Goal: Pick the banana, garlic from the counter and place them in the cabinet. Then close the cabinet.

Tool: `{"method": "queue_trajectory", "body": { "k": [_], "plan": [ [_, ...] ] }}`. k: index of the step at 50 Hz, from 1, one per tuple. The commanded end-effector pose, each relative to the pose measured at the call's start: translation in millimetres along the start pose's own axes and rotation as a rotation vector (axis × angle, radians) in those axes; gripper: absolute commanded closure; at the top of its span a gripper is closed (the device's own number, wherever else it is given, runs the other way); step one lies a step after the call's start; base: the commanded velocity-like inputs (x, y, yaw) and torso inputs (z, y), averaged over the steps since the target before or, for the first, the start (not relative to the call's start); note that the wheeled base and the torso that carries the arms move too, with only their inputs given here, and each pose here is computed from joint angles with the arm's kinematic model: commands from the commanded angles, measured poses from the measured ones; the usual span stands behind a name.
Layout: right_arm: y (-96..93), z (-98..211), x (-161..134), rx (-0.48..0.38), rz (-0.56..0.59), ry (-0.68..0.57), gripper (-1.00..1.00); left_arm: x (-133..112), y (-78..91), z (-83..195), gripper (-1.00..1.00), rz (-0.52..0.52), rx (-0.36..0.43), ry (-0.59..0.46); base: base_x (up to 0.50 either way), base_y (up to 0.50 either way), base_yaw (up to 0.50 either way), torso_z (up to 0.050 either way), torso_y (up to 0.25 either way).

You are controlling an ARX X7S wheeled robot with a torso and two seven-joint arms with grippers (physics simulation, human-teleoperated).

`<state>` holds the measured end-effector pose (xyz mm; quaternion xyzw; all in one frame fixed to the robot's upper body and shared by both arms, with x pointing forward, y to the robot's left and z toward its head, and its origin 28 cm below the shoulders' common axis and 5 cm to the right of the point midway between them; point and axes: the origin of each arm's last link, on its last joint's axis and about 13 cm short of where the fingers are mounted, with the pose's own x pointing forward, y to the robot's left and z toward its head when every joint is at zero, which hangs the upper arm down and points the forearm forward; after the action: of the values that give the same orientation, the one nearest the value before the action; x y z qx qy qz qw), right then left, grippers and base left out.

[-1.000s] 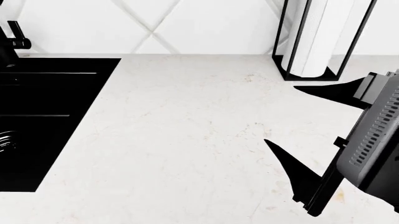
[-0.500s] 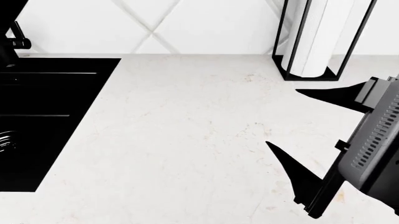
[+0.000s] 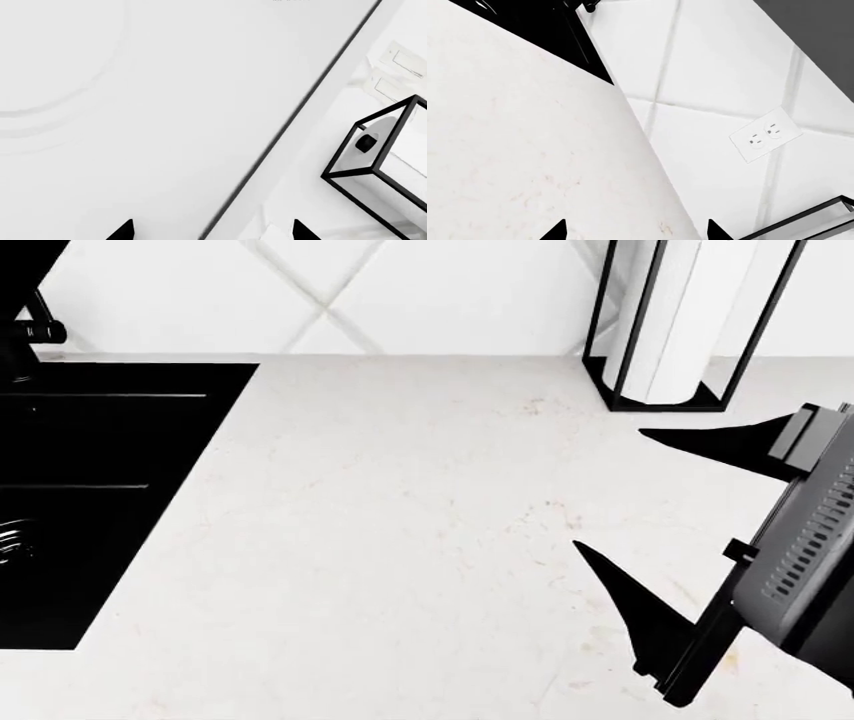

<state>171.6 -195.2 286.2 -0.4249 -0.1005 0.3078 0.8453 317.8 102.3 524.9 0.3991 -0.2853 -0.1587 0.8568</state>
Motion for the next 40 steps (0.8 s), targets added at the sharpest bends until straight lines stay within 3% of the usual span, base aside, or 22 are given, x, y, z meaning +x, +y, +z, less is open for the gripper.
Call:
{"method": "queue_trajectory", "body": {
  "k": [1, 14, 30, 40],
  "plan": [
    [-0.7, 1.1, -0.6, -0.001, -0.004, -0.002, -1.0, 0.7, -27.1, -31.5, -1.0, -0.163, -0.17, 0.084, 0.0, 0.0, 0.0, -0.016, 0.25],
    [-6.9, 11.1, -1.3, -0.02, -0.01, -0.01, -1.0, -21.9, -22.2, -27.9, -1.0, -0.155, -0.201, 0.037, 0.0, 0.0, 0.0, -0.017, 0.249],
    [-29.5, 20.6, -3.7, -0.018, -0.075, 0.035, -1.0, -82.9, -15.5, -28.4, -1.0, -0.083, -0.217, -0.068, 0.0, 0.0, 0.0, -0.021, 0.249],
    [-47.2, 27.4, -10.7, -0.012, -0.131, 0.065, -1.0, -118.5, -29.7, -42.9, -1.0, -0.042, -0.236, -0.096, 0.0, 0.0, 0.0, -0.023, 0.249]
  ]
}}
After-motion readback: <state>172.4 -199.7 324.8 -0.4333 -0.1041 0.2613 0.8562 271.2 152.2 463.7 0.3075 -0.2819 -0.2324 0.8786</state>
